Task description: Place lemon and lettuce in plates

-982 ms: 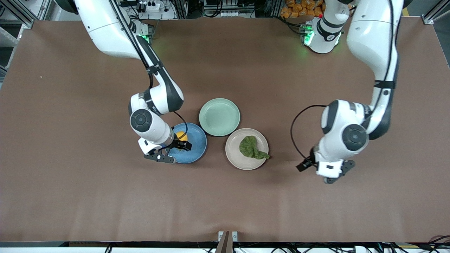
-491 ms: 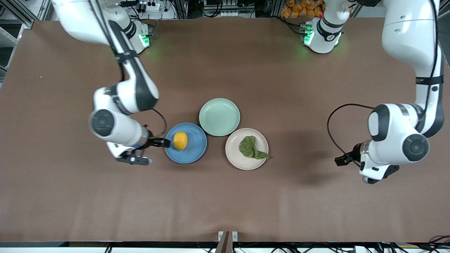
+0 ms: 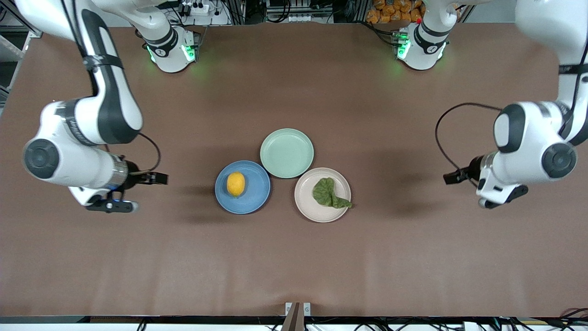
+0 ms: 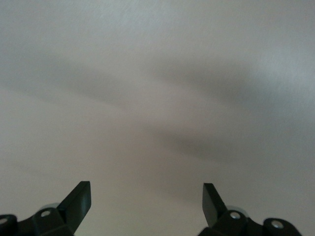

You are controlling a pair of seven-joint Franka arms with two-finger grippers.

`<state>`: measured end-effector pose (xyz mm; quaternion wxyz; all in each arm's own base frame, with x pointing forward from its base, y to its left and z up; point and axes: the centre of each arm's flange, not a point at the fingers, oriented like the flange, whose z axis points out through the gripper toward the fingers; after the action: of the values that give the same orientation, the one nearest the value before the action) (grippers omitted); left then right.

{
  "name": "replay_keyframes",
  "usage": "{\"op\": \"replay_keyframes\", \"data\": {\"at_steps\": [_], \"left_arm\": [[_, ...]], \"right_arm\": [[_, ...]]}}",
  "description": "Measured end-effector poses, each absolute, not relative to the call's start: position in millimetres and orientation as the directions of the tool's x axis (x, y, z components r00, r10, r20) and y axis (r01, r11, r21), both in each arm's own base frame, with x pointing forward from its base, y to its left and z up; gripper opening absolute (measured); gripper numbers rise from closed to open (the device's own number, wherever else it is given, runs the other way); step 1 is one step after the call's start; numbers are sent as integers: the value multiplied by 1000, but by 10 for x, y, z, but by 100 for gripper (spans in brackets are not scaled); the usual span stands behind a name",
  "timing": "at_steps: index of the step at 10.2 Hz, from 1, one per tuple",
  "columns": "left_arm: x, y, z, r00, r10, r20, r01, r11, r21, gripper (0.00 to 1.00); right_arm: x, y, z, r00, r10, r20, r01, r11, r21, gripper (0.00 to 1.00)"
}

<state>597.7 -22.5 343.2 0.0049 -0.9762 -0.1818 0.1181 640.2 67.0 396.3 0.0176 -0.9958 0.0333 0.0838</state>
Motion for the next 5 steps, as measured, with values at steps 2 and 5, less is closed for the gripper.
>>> {"op": "replay_keyframes", "data": {"at_steps": [2, 5], "left_arm": [[5779, -173, 3720, 915, 348, -203, 349, -936, -33, 100], [5765, -191, 4294, 937, 335, -96, 337, -942, 5, 100]], "right_arm": [[6317, 312, 4147, 985, -77, -153, -77, -997, 1, 100], [6127, 26, 4590, 988, -100, -118, -98, -995, 24, 100]]}}
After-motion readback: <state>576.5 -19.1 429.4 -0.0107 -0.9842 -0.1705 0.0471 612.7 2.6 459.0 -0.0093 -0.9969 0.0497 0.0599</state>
